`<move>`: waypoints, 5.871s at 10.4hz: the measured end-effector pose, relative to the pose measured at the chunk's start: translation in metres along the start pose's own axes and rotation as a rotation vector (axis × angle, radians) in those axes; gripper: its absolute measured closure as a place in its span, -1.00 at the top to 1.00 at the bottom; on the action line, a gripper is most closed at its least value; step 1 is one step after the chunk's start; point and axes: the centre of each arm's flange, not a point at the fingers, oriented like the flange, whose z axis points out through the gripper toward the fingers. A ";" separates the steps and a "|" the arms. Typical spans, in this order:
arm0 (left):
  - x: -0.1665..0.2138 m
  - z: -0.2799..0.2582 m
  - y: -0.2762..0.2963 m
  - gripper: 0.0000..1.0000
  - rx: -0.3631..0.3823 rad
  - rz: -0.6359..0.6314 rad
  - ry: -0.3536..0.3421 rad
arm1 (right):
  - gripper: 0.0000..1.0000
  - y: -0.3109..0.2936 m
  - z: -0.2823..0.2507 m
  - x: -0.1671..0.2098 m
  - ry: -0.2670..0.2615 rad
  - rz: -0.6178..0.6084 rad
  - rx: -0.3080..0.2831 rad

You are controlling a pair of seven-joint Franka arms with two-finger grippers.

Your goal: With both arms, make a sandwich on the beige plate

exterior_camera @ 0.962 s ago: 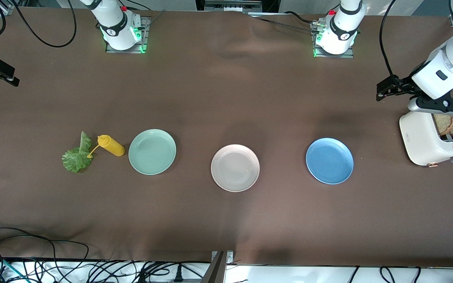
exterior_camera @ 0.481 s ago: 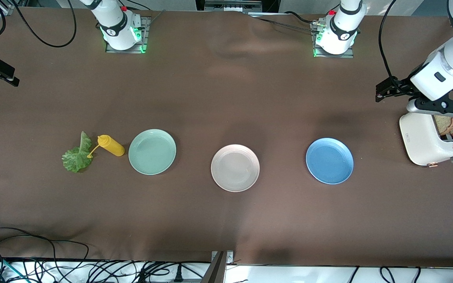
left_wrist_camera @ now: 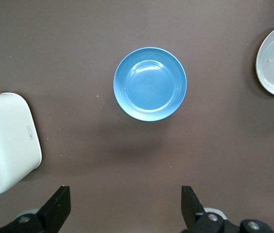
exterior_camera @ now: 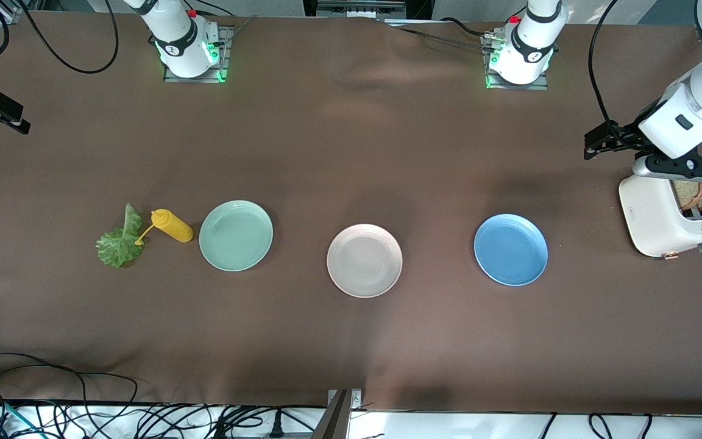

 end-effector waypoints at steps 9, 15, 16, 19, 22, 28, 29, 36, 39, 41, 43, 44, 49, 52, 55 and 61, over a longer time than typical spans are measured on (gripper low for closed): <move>-0.020 0.084 -0.187 1.00 0.034 -0.078 -0.087 | 1.00 -0.004 0.006 -0.001 -0.024 -0.007 0.006; -0.028 0.164 -0.290 1.00 0.004 -0.142 -0.143 | 1.00 -0.004 0.021 0.002 -0.073 -0.004 0.021; -0.027 0.167 -0.291 1.00 0.002 -0.142 -0.147 | 1.00 -0.005 0.023 0.003 -0.077 -0.003 0.029; -0.029 0.180 -0.305 1.00 -0.006 -0.146 -0.147 | 1.00 -0.010 0.035 0.009 -0.098 -0.015 0.034; -0.033 0.205 -0.327 1.00 -0.028 -0.153 -0.158 | 1.00 -0.019 0.039 0.012 -0.104 -0.027 0.050; -0.027 0.209 -0.319 0.45 -0.032 -0.136 -0.160 | 1.00 -0.014 0.040 0.018 -0.072 -0.007 0.099; -0.026 0.209 -0.317 0.15 -0.032 -0.132 -0.160 | 1.00 -0.013 0.037 0.017 -0.067 -0.007 0.098; -0.019 0.174 -0.317 -0.70 -0.030 -0.064 -0.175 | 1.00 0.017 0.038 0.016 -0.061 0.039 0.065; -0.014 0.112 -0.302 -0.80 -0.049 -0.027 -0.198 | 1.00 0.017 0.046 0.019 -0.075 0.040 0.064; -0.005 0.084 -0.274 -0.80 -0.138 -0.028 -0.177 | 1.00 0.017 0.047 0.021 -0.070 0.040 0.063; 0.007 0.077 -0.236 -0.80 -0.248 -0.101 -0.168 | 1.00 0.017 0.046 0.021 -0.065 0.040 0.062; 0.018 0.076 -0.208 -0.80 -0.302 -0.145 -0.169 | 1.00 0.017 0.046 0.022 -0.060 0.041 0.062; 0.071 0.116 -0.126 -0.80 -0.636 -0.317 -0.180 | 1.00 0.024 0.044 0.020 -0.056 0.052 0.062; 0.112 0.144 -0.015 -0.80 -0.714 -0.410 -0.151 | 1.00 0.058 0.046 0.015 -0.061 0.115 0.061; 0.129 0.166 0.098 -0.80 -0.700 -0.455 -0.127 | 1.00 0.099 0.043 0.000 -0.068 0.186 0.068; 0.131 0.244 0.252 -0.80 -0.730 -0.542 -0.089 | 1.00 0.071 0.034 0.006 -0.053 0.135 0.066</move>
